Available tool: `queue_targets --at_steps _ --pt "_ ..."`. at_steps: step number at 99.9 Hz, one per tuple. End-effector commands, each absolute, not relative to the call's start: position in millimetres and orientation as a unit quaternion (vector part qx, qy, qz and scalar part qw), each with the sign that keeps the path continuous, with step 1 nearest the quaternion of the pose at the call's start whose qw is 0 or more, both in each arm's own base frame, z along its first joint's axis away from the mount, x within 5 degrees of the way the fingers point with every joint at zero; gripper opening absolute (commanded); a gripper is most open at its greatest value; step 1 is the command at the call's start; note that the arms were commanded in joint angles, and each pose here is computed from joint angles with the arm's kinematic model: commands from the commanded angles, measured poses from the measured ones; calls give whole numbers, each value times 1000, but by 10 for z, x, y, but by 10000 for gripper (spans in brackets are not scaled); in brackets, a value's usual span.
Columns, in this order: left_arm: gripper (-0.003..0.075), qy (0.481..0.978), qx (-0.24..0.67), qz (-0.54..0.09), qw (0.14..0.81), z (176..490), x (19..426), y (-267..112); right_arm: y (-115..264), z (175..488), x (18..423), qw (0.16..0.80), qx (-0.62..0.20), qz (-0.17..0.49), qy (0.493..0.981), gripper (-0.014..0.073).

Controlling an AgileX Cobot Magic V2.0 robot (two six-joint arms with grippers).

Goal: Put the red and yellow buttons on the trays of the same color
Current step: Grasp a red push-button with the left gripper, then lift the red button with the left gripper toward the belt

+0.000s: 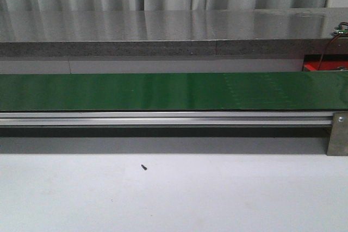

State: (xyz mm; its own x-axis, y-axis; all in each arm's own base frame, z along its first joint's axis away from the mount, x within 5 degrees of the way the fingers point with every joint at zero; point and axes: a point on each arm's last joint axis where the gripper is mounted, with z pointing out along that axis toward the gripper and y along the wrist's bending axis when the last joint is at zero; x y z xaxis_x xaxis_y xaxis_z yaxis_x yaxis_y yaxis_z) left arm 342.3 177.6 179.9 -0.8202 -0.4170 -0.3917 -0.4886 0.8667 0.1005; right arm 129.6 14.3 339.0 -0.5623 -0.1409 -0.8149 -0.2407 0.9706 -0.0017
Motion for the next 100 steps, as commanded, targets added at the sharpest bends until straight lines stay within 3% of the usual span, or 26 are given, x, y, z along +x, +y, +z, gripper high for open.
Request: queue_targets --at_steps 1,27,44,73,100 --pt "511 936 -246 103 228 2056 3458 1796 136 3511 1310 490 -104 49 864 -68" --pt "226 937 -247 103 224 2053 3452 1794 136 3511 1310 490 -104 49 864 -68" --pt "88 937 -252 99 221 2107 3421 1777 136 3511 1310 490 -104 49 864 -68" --pt "62 920 -263 86 277 2643 3272 1626 136 3511 1310 490 -104 49 864 -68" --pt "64 923 -201 67 322 3015 3252 1187 136 3511 1310 490 -104 49 864 -68"
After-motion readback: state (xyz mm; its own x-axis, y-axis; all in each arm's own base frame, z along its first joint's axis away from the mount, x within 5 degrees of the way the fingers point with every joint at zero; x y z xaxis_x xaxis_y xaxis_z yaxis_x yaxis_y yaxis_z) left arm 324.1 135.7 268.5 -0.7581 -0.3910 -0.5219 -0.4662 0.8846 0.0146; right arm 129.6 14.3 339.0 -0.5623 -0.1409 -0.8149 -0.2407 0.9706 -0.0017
